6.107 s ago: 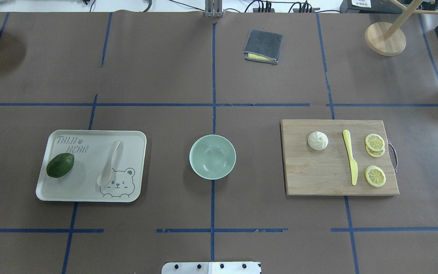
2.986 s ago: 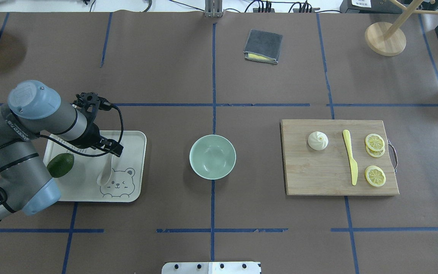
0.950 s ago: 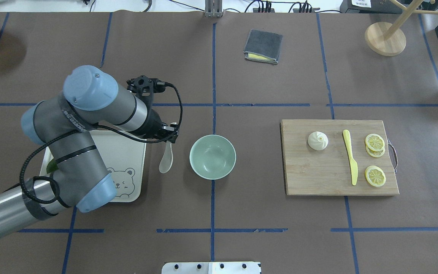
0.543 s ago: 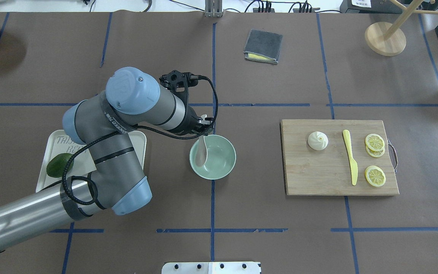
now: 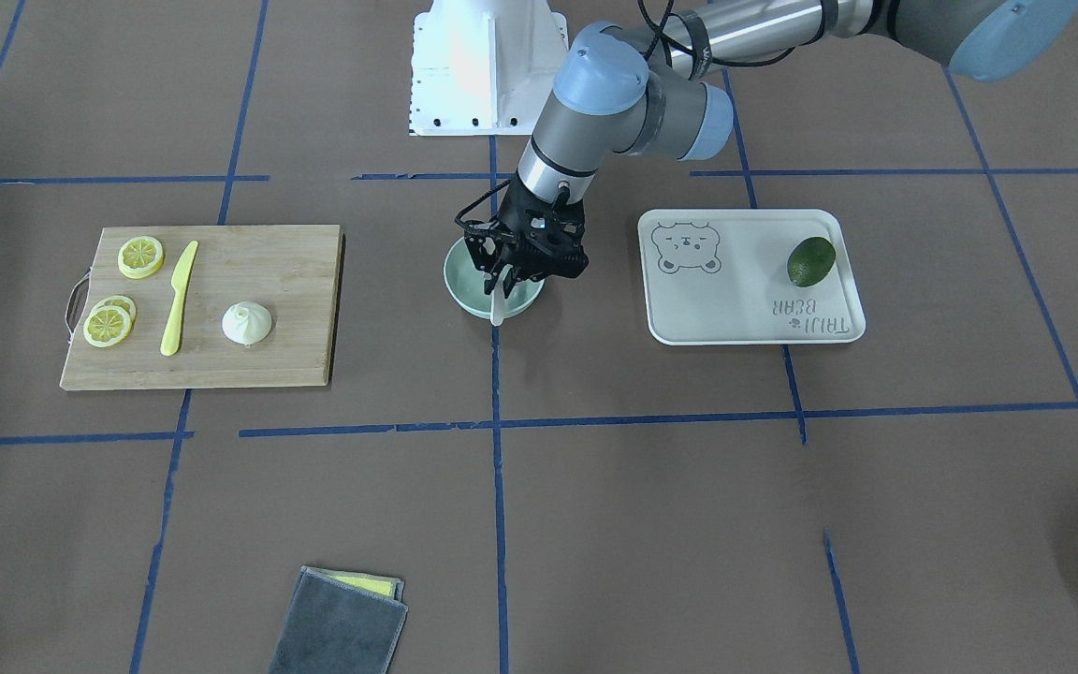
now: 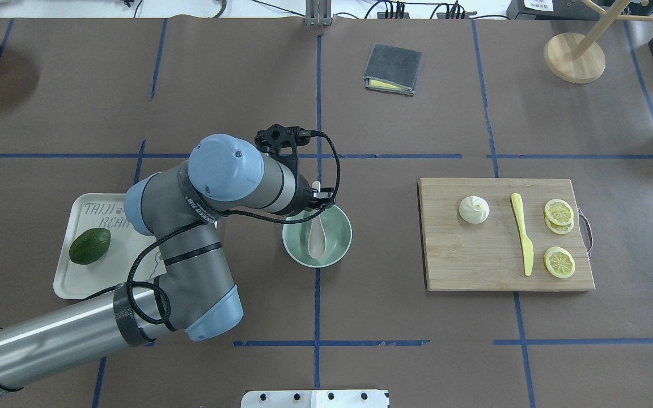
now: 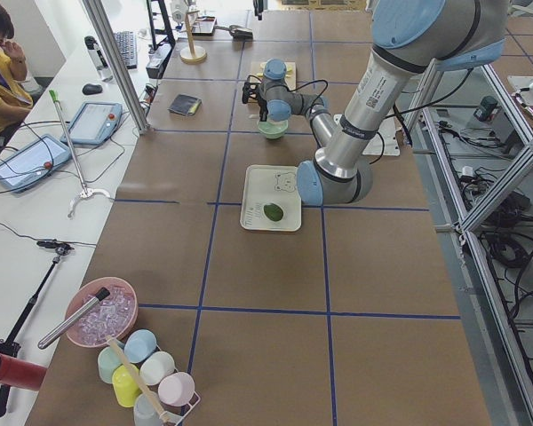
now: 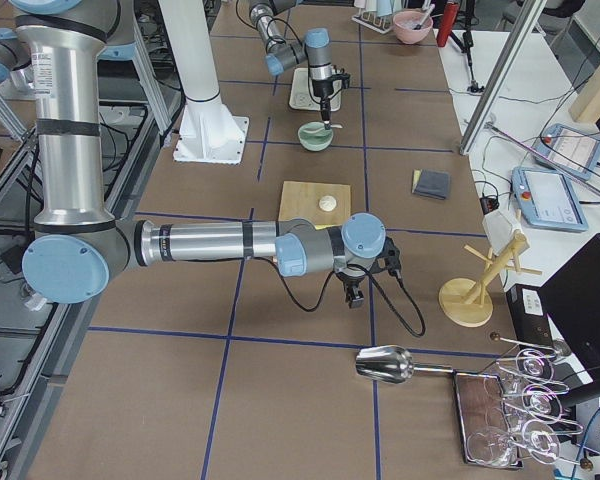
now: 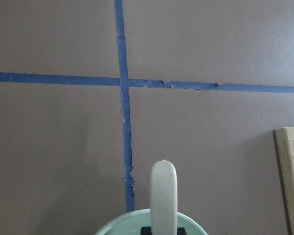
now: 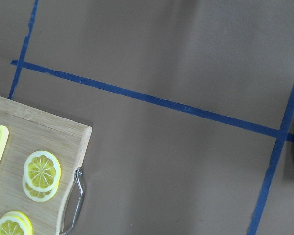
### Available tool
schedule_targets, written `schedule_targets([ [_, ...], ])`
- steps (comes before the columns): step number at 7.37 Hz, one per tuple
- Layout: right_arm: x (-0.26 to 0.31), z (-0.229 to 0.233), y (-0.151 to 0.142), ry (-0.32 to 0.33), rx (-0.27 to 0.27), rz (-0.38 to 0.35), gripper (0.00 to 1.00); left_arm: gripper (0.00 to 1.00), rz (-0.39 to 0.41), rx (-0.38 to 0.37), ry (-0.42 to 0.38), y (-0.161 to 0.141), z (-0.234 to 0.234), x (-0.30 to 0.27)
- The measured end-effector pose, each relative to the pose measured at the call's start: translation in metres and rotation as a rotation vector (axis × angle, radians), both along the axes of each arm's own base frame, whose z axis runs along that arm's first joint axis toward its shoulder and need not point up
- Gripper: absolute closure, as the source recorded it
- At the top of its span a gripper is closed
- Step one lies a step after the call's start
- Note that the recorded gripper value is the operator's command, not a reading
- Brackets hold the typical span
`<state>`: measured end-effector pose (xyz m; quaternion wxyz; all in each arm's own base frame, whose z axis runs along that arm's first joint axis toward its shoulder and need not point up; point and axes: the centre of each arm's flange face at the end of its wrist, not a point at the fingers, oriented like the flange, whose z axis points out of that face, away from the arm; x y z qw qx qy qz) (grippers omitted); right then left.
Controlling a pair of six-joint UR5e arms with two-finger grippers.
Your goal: Put spoon and bun in bowl
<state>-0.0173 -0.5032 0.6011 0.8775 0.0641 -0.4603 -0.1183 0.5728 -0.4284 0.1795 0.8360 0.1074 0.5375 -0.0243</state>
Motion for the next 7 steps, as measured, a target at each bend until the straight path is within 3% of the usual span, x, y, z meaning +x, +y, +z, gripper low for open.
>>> schedule_targets([
  [3,-0.036,-0.029,-0.005,-0.043,-0.025,0.028,0.00,0.00,-0.016,-0.003,-0.018,-0.008,0.014,-0.010],
  [5,-0.118,-0.077,-0.009,-0.071,-0.069,0.116,0.00,0.00,-0.049,-0.002,-0.047,-0.030,0.043,-0.047],
  [7,-0.214,-0.131,-0.001,-0.097,-0.125,0.199,0.00,0.00,-0.012,0.067,-0.091,-0.054,0.082,-0.126],
])
